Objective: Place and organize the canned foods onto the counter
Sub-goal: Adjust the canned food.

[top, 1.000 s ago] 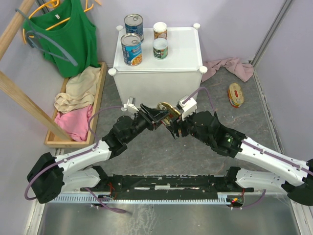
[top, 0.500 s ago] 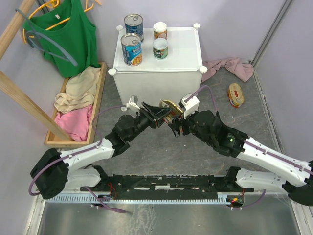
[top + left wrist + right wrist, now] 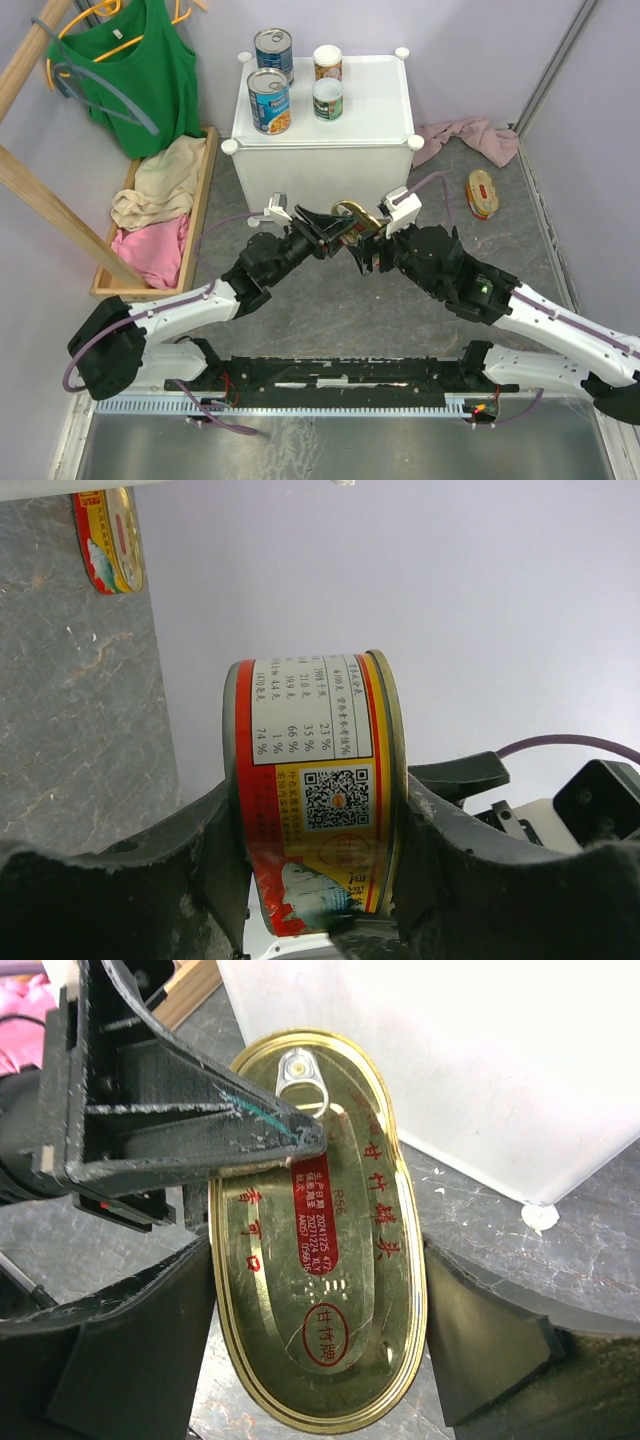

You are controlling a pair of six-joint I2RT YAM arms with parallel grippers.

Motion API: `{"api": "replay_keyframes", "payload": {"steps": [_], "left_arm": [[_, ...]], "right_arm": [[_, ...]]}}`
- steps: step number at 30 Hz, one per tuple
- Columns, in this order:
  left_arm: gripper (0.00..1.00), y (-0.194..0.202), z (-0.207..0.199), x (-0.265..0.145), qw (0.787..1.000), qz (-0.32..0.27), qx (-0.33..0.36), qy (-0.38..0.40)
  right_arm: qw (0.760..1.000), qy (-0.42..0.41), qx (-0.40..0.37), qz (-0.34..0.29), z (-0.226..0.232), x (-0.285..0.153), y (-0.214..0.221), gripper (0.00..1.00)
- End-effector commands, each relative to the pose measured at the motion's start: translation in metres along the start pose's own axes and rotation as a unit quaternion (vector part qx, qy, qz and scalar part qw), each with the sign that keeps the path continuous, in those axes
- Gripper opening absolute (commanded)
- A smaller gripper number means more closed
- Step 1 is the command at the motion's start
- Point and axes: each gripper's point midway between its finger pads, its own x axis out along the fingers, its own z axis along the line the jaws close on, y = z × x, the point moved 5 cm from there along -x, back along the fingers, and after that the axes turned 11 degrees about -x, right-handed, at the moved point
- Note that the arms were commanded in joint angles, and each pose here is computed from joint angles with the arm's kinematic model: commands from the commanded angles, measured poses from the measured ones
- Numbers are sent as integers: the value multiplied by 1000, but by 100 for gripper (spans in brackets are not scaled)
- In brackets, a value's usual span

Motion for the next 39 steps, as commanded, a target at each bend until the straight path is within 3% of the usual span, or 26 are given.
{"api": "replay_keyframes", "payload": {"steps": [1, 10, 17, 29, 39], "left_arm": [[3, 5, -39, 8, 997, -1, -23, 67], [3, 7, -53, 18, 996, 0, -23, 82], [3, 8, -61, 24, 995, -4, -23, 96], [3, 6, -88, 45, 990, -19, -31, 140], [3, 1, -111, 70, 986, -51, -21, 155]], "right_arm": [[993, 24, 53, -102, -13, -18, -57, 85], [990, 53, 56, -116, -25, -30, -61, 87], [984, 78, 100, -125, -36, -46, -65, 86], [939, 167, 253, -162, -73, -93, -74, 80], [912, 195, 319, -168, -84, -106, -80, 73]]}}
